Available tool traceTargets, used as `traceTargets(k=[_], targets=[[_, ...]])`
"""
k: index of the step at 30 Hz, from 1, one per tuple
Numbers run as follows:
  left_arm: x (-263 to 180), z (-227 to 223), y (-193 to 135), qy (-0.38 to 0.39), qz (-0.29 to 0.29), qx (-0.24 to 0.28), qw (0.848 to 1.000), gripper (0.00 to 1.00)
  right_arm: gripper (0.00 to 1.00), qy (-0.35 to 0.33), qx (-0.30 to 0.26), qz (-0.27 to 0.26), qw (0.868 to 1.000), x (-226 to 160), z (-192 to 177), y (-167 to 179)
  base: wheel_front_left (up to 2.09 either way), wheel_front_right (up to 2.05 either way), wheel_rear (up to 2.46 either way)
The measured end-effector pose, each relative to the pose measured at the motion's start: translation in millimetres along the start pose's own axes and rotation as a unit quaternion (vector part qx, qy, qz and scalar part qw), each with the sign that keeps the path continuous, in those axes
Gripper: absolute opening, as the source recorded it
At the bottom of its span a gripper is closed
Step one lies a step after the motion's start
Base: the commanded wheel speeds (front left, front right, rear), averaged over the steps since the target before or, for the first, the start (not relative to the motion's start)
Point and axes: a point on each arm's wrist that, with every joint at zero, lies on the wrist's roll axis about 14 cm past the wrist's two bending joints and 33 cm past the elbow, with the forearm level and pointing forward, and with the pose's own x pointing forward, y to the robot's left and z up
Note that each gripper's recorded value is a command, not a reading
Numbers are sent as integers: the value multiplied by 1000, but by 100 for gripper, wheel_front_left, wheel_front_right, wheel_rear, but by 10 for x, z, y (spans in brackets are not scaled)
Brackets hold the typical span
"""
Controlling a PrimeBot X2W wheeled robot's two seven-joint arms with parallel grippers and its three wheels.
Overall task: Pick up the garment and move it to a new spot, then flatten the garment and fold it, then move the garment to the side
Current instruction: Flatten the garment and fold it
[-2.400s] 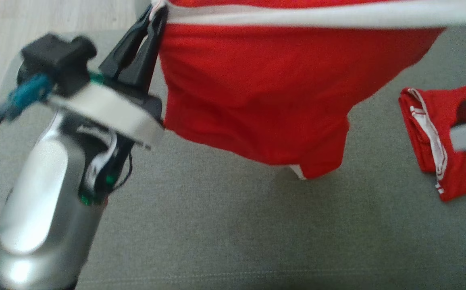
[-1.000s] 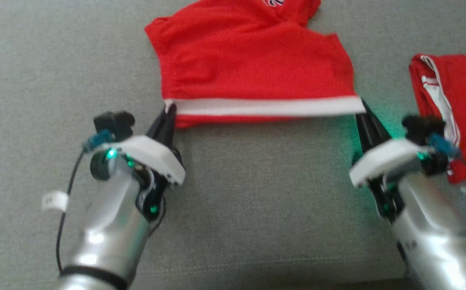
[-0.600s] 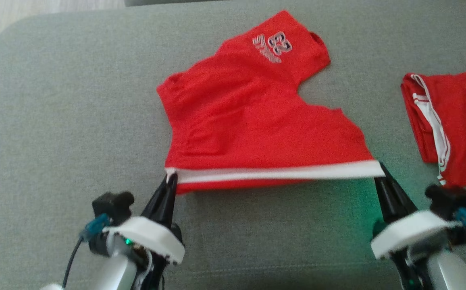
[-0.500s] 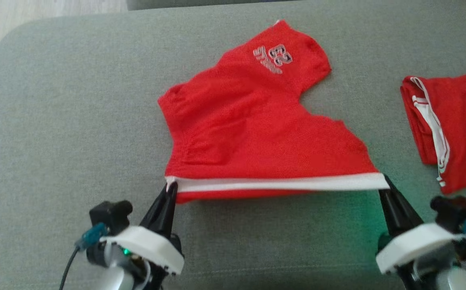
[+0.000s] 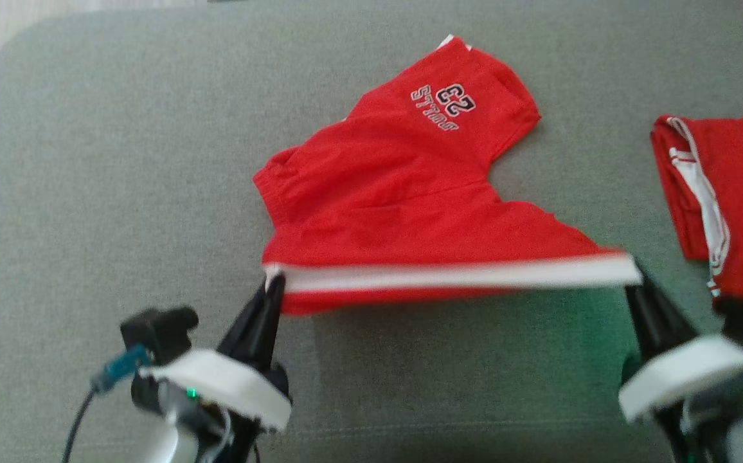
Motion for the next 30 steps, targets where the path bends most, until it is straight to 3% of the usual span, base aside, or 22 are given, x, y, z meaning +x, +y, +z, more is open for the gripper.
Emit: traceTargets(k=[7, 12, 19, 26, 27, 28, 29, 30], targets=[[478, 411, -6, -60, -19, -22, 998, 0, 0, -29, -38, 23, 999, 659, 438, -30, 0, 0, 0], [853, 461, 86, -56, -21, -49, 997, 0, 0, -13, -70, 48, 996, 1258, 593, 0, 0, 0, 0], [1219, 437, 383, -40, 3, -70, 997, 0, 0, 26, -105, 88, 990, 1980, 610, 208, 0, 0, 0], [1367, 241, 504, -10, 11, -77, 997, 1, 0, 59, -115, 112, 985, 2389, 424, 384, 0, 0, 0], [1377, 210, 497, -6, 10, -79, 997, 41, 0, 62, -117, 112, 985, 2426, 407, 386, 0, 0, 0], [1386, 185, 493, -3, 10, -81, 997, 88, 0, 63, -118, 114, 985, 2459, 398, 400, 0, 0, 0], [1394, 165, 486, -1, 9, -80, 997, 100, 21, 58, -117, 116, 985, 2486, 405, 414, 0, 0, 0], [1398, 162, 481, -3, 8, -81, 997, 100, 47, 53, -118, 118, 984, 2508, 413, 433, 0, 0, 0]])
